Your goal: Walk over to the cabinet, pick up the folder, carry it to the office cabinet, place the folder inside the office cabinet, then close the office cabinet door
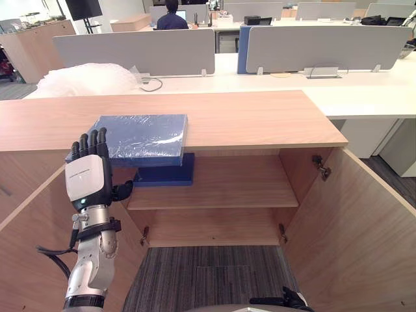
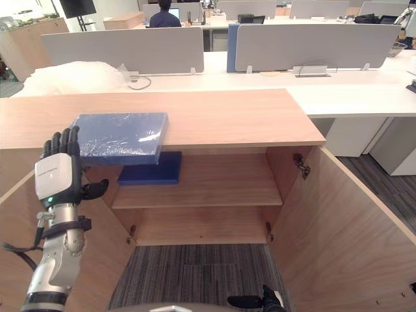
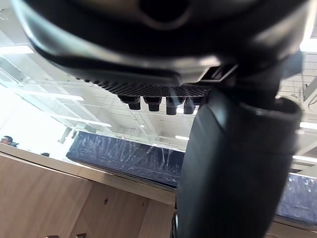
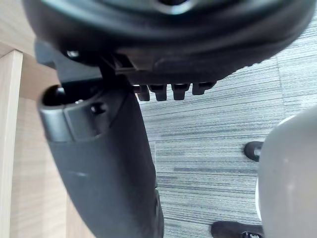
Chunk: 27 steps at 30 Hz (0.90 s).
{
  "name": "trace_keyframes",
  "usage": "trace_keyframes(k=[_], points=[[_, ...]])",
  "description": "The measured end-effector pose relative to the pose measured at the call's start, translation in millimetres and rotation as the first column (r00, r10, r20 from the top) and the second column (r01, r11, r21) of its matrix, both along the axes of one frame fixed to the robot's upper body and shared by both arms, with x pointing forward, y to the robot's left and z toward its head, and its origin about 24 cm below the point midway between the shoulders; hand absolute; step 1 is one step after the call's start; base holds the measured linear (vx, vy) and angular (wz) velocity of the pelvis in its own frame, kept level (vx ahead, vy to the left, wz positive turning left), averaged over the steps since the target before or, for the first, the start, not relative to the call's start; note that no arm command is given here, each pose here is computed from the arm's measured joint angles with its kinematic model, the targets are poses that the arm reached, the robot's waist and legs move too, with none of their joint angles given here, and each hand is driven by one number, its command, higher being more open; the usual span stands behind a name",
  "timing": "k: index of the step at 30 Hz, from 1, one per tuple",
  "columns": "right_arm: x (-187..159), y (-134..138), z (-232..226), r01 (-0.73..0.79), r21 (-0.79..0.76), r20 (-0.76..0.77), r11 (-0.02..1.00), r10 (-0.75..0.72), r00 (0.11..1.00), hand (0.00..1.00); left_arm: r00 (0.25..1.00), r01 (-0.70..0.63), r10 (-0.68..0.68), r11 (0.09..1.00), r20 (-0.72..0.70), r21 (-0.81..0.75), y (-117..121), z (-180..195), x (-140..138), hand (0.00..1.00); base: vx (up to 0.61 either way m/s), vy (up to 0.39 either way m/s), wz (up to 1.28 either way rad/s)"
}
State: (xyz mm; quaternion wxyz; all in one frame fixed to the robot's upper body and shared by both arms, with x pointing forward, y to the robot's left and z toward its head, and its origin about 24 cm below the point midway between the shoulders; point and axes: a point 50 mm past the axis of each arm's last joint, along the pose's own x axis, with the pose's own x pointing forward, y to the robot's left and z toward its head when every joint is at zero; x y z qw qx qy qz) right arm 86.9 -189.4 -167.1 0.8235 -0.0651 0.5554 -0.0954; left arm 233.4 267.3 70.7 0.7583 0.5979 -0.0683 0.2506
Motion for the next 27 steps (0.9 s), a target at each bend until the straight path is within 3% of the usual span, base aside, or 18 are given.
trace_keyframes(k=[15,16,22,27], points=[[4,-1,1,-0.001,-0.002,0.015,1.000,0.001,1.000,1.00,0.985,0.128,-0.116,0.987,-0.124,0.093,-7,-7,27,1.00,-0.01,0.002,-0.03],[4,-1,1,-0.001,-0.002,0.016,1.000,0.001,1.000,1.00,0.983,0.137,-0.123,0.985,-0.134,0.103,-7,-6,31,0.00,-0.03,0.009,-0.04],[5,-1,1,-0.003,0.000,0.019,1.000,0.003,1.000,1.00,0.972,0.197,-0.166,0.962,-0.169,0.187,-8,1,46,0.00,-0.03,0.006,-0.04],[4,-1,1,-0.002,0.000,0.018,1.000,0.002,1.000,1.00,0.977,0.202,-0.179,0.949,-0.113,0.242,-8,21,59,0.00,-0.01,0.002,-0.02]])
